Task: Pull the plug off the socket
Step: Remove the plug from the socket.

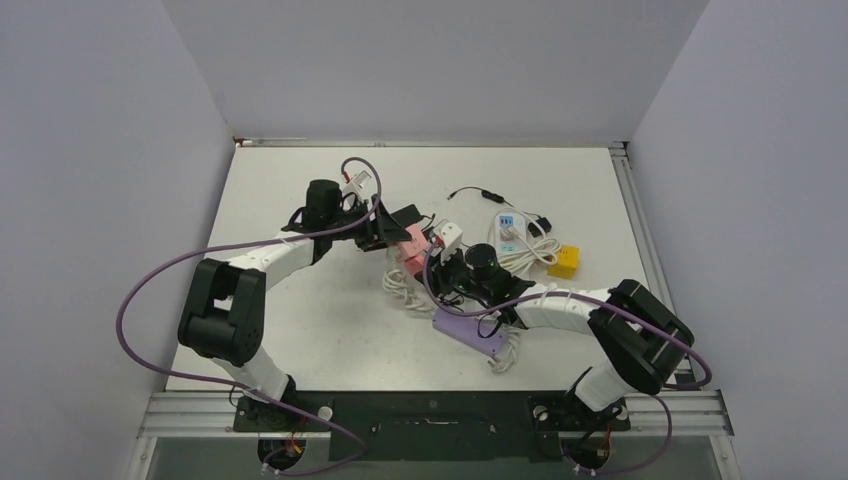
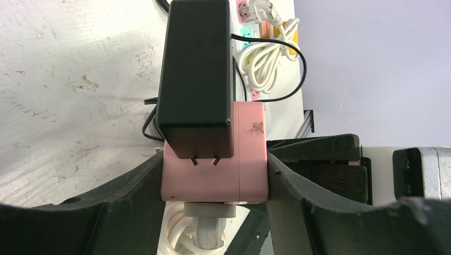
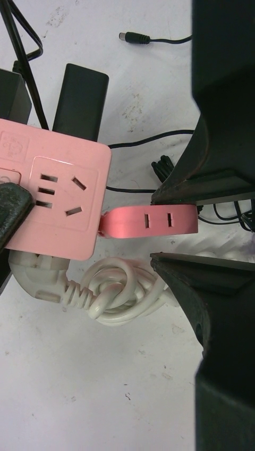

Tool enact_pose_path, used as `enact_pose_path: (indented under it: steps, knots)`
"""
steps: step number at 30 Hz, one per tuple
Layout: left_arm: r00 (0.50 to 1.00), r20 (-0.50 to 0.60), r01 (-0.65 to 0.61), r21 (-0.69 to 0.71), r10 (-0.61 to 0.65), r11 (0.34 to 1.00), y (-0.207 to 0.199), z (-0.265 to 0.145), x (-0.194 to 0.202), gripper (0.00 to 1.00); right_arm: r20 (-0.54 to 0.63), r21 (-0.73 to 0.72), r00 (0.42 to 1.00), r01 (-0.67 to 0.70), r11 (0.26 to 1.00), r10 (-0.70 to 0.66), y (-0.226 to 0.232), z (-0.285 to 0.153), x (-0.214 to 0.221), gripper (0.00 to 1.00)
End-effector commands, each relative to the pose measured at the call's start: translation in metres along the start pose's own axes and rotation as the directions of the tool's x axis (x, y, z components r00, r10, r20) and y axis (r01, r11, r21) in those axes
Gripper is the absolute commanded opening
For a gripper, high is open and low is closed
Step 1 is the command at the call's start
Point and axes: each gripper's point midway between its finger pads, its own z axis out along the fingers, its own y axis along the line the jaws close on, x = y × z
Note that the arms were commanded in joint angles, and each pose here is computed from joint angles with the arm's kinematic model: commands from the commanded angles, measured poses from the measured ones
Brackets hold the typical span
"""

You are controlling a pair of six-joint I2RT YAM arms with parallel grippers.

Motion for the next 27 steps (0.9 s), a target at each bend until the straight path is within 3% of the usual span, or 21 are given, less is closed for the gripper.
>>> enact_pose_path:
  steps: [1,6,11,27]
  knots:
    - [0.988,0.109,-0.125,0.102,0.114,0.987,-0.046,-0.017,-0.032,0.0,0.087,-0.026,0.996,-0.016,1.0,0.018,0.011,0.002,-0.035,0.37]
    - [0.989,0.1,-0.12,0.117,0.108,0.986,-0.048,-0.017,-0.031,0.0,0.108,0.017,0.991,-0.079,0.997,0.077,0.004,0.007,-0.038,0.44]
    - [0.989,0.098,-0.122,0.126,0.11,0.985,-0.05,-0.017,-0.029,0.0,0.117,0.015,0.988,-0.1,0.995,0.098,0.003,0.013,-0.04,0.42]
    - [0.984,0.158,-0.105,0.112,0.087,0.988,-0.049,-0.018,-0.03,0.0,0.117,0.065,0.971,-0.219,0.974,0.21,-0.005,0.03,-0.035,0.24]
